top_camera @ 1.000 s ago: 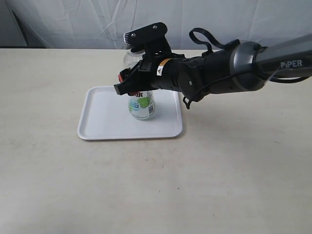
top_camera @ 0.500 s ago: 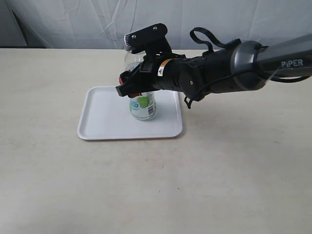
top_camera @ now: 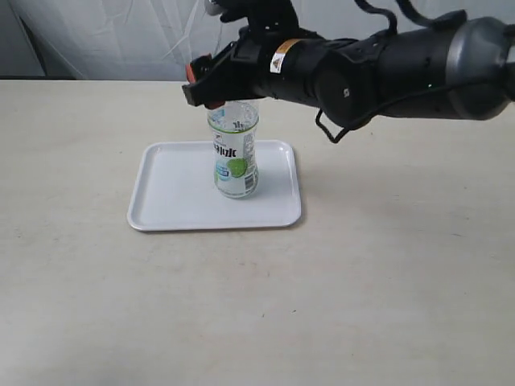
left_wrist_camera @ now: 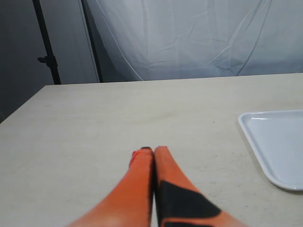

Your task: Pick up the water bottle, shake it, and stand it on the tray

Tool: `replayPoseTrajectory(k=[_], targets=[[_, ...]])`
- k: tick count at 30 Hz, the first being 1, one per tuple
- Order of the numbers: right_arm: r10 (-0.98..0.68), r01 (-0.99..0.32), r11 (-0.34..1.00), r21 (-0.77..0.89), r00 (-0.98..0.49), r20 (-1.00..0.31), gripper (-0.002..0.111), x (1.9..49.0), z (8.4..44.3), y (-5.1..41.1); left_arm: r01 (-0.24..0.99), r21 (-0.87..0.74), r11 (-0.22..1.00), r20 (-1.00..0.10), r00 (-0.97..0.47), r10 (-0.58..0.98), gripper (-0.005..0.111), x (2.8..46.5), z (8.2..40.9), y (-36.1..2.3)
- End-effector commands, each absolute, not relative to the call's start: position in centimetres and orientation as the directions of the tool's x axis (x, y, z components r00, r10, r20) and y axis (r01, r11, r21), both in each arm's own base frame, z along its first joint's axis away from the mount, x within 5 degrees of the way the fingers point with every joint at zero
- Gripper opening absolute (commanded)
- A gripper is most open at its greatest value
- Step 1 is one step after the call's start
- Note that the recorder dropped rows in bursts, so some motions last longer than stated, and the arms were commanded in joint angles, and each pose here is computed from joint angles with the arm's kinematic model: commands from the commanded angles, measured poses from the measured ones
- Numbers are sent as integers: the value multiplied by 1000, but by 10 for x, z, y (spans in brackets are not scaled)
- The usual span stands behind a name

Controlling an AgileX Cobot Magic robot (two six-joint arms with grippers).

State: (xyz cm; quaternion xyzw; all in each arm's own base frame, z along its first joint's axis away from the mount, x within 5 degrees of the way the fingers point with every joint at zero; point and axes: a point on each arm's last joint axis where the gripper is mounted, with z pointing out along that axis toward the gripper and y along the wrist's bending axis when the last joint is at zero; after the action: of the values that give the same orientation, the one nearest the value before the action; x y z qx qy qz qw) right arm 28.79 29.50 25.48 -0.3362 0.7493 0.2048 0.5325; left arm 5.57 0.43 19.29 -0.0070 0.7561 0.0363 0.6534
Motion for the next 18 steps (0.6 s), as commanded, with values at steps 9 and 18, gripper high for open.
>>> replayPoseTrajectory(k=[9, 18], targets=[[-322, -735, 675, -68, -210, -923, 2, 239, 350, 242, -60, 40, 997, -990, -139, 31, 0, 55, 193, 4], [-393, -744, 667, -40, -307, -867, -1, 180, 383, 181, -61, 38, 997, -990, -139, 30, 0, 55, 193, 4]])
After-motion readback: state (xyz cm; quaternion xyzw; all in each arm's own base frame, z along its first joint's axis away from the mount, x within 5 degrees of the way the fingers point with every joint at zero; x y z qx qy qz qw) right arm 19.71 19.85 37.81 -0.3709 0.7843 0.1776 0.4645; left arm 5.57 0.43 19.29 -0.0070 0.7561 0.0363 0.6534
